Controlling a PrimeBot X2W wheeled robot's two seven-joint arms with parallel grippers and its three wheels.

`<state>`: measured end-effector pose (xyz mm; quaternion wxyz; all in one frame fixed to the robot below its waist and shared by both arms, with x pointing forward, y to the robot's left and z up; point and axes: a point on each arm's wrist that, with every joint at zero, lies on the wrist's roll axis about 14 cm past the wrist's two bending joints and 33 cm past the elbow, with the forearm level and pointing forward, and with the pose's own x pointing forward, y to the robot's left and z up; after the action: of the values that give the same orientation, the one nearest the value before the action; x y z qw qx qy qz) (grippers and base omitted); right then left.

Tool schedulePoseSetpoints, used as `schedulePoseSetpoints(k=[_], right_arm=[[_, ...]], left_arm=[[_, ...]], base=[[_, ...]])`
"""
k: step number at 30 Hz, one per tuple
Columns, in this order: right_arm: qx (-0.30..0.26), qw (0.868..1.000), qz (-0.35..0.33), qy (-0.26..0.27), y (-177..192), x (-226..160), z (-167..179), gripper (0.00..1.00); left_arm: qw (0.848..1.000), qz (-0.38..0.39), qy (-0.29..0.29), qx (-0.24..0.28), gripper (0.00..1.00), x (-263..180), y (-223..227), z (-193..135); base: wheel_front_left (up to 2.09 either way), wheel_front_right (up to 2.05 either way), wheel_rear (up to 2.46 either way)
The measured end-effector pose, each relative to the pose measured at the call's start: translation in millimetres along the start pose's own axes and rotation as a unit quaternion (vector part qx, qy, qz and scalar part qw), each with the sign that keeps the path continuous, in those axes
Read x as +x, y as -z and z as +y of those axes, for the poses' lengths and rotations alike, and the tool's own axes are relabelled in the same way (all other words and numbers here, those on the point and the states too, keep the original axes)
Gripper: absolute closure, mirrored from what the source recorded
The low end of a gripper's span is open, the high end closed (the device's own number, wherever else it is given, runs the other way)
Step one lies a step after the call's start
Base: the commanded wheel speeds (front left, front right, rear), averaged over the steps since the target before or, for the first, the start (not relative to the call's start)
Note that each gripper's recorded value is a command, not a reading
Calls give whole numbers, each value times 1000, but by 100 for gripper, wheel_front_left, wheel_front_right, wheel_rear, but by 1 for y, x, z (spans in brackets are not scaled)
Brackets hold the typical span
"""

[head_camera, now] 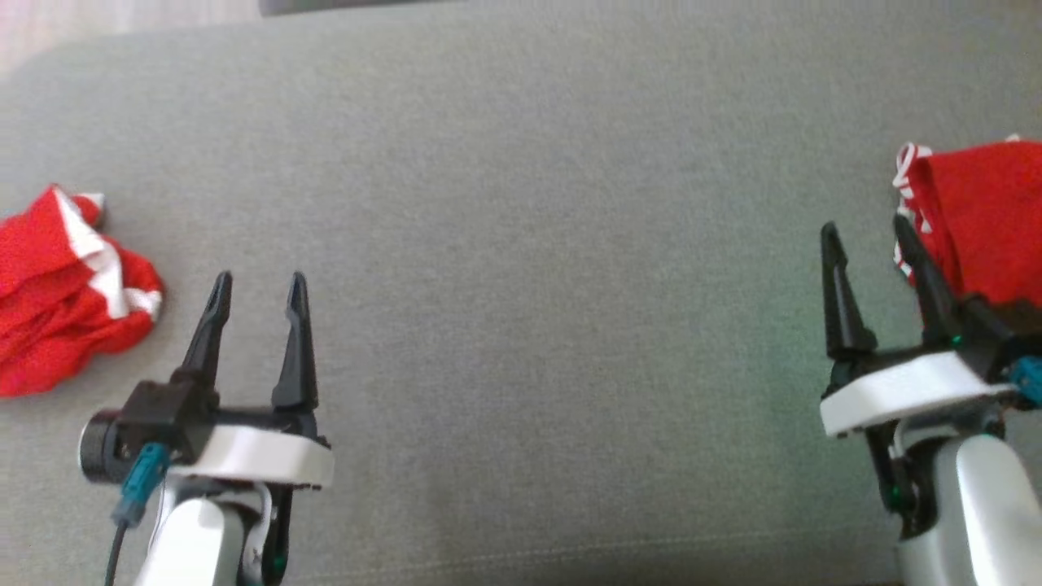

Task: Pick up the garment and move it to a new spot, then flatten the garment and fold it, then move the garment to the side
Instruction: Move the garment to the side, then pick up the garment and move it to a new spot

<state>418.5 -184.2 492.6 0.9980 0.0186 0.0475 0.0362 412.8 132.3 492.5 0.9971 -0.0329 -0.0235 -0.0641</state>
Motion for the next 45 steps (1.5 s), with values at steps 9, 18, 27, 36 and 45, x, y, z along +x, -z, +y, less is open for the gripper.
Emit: schedulePoseSetpoints(k=[9,18,27,36,45], right_arm=[[20,1000,5,-18,-1,-28,18,0],[31,999,-4,-17,-8,-40,19,0],[32,999,3,-13,-4,-44,17,0],[32,999,5,-10,-3,-44,15,0],[30,999,4,-19,-5,-38,21,0]], left_arm=[[1000,-3,-27,4,0,-31,-9,13],[1000,-10,-27,6,0,-39,-15,12],[1000,-2,-29,9,0,-41,-11,13],[1000,1,-26,10,0,-40,-9,12],[999,0,-41,7,0,-45,-10,20]], base=[[0,0,0],[0,0,0],[0,0,0],[0,0,0],[0,0,0]])
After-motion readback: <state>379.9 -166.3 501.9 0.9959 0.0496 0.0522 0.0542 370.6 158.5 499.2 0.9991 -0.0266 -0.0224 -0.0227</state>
